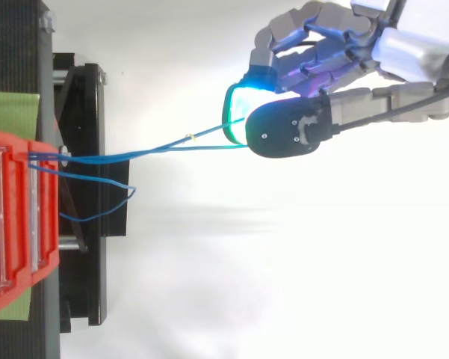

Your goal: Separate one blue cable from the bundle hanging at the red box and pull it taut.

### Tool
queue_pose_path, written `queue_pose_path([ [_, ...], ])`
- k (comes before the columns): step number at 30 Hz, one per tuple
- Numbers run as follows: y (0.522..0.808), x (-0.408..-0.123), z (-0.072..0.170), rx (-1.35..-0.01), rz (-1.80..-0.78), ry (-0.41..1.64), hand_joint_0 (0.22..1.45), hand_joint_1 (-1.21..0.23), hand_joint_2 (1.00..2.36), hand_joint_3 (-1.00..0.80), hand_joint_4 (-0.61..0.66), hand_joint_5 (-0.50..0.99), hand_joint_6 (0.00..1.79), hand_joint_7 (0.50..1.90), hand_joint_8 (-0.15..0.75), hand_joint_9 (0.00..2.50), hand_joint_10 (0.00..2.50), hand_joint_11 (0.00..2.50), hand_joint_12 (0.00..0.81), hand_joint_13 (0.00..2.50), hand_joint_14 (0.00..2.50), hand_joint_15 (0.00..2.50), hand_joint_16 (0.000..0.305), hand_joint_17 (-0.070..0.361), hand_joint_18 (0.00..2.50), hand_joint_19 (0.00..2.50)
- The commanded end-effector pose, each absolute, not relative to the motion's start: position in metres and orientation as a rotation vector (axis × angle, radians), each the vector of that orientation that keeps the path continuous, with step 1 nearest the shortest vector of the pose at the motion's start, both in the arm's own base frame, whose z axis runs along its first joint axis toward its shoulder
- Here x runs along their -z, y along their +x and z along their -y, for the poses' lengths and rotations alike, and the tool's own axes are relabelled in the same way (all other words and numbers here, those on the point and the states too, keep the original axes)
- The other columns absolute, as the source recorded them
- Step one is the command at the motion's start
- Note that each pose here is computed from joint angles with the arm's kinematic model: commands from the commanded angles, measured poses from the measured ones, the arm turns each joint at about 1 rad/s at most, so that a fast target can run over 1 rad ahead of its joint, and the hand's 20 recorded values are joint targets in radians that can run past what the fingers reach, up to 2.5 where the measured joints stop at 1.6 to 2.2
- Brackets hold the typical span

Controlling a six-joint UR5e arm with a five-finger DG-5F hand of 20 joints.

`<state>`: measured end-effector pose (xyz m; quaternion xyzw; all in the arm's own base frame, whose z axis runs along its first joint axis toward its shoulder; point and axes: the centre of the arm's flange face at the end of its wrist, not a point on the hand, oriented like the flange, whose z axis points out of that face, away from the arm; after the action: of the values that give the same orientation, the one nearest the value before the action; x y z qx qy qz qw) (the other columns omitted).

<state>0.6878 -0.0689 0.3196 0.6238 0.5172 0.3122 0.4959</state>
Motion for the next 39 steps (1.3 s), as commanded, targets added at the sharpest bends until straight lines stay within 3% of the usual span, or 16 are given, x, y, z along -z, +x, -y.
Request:
queue_pose_path([
  [1, 0.6882, -0.3191, 0.0692, -0.757, -1.252, 1.511, 0.7, -0.73, 1.03, -0.18, -0.1, -0.21, 0.93, 1.05, 0.337, 0.46, 0.02, 0.82, 0.286, 0.58, 0.0, 0.0, 0.029, 0.065, 0.5, 0.0],
  [9, 0.6879, -0.3191, 0.0693, -0.738, -1.269, 1.494, 0.7, -0.73, 1.02, -0.19, -0.12, -0.21, 0.93, 1.05, 0.276, 0.26, 0.01, 0.25, 0.256, 0.4, 0.0, 0.0, 0.027, 0.062, 0.37, 0.0],
  [12, 0.6881, -0.3191, 0.0683, -0.731, -1.278, 1.484, 0.71, -0.74, 1.02, -0.2, -0.13, -0.21, 0.93, 1.05, 0.264, 0.22, 0.0, 0.17, 0.249, 0.37, 0.0, 0.0, 0.027, 0.061, 0.36, 0.0],
  [39, 0.6902, -0.3194, 0.0678, -0.737, -1.274, 1.466, 0.72, -0.73, 1.02, -0.22, -0.15, -0.21, 0.93, 1.07, 0.262, 0.25, 0.01, 0.21, 0.253, 0.36, 0.0, 0.0, 0.029, 0.066, 0.35, 0.0],
])
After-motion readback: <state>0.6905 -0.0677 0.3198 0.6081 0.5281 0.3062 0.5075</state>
